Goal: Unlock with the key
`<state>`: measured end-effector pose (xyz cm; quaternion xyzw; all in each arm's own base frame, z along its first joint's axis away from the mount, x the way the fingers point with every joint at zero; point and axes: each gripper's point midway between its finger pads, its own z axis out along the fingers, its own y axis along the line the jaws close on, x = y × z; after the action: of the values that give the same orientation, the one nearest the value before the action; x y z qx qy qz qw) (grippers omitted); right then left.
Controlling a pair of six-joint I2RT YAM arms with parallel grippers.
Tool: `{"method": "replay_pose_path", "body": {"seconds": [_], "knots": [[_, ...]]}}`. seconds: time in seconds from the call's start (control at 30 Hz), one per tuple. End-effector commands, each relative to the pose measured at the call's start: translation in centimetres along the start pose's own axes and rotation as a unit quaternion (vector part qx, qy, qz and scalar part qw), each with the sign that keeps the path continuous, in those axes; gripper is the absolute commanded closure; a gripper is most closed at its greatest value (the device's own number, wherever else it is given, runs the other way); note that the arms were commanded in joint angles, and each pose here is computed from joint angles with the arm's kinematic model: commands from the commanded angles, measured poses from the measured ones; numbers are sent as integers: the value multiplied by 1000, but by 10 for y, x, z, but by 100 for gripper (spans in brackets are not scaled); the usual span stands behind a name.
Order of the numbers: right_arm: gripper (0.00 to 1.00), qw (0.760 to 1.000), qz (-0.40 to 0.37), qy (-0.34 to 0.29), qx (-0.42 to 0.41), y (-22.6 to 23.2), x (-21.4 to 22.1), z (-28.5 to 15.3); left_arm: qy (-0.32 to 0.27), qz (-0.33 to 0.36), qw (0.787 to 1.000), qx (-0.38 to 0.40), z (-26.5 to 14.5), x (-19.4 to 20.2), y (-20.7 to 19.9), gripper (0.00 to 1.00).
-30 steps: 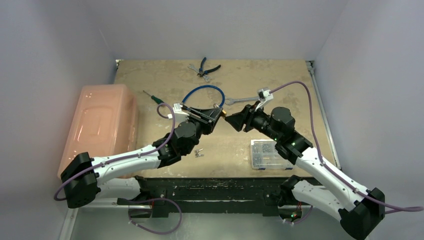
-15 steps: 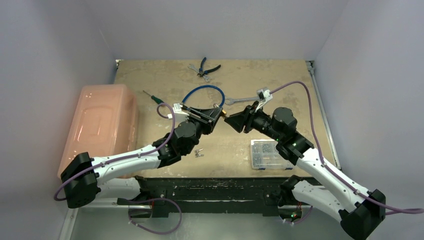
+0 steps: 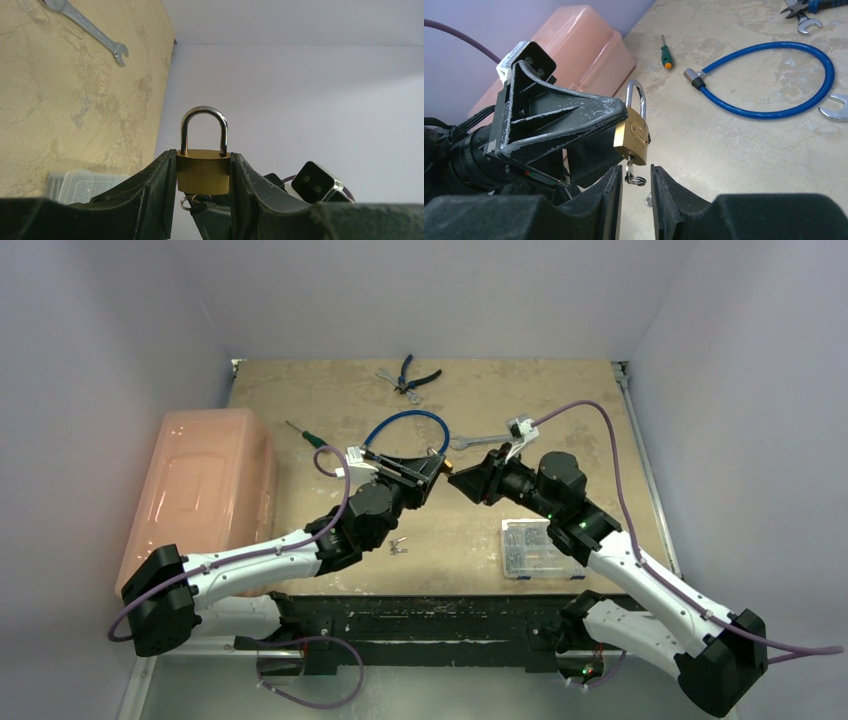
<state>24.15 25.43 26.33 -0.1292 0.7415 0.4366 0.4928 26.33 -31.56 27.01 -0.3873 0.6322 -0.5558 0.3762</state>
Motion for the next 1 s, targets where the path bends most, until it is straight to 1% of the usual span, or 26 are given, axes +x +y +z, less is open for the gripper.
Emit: {"method": "replay_pose_path", "body": {"seconds": [0.0, 0.1, 0.13, 0.23, 0.37, 0.47, 0.67, 0.97], "knots": [[71, 999, -20, -32, -13, 8, -20, 1, -1, -39, 998, 51, -5, -2, -44, 100], [80, 999, -21, -34, -13, 8, -21, 1, -1, -39, 998, 51, -4, -2, -44, 100], [88, 999, -21, -34, -14, 9, -22, 1, -1, -39, 998, 50, -4, -2, -44, 100], [100, 999, -20, -34, -14, 9, -22, 1, -1, -39, 998, 50, -4, -2, -43, 100], [100, 999, -10, -35, -7, 7, -22, 1, 0, -39, 998, 50, -4, -1, -43, 100], [100, 999, 13, -43, 4, 4, -23, 1, 0, -39, 998, 50, -4, -1, -43, 100], [100, 994, 88, -58, 12, 1, -23, 4, 2, -42, 998, 54, -5, -2, -45, 100], [100, 981, 182, -59, -14, 9, -17, 11, 3, -46, 997, 68, -10, -4, -49, 100]]}}
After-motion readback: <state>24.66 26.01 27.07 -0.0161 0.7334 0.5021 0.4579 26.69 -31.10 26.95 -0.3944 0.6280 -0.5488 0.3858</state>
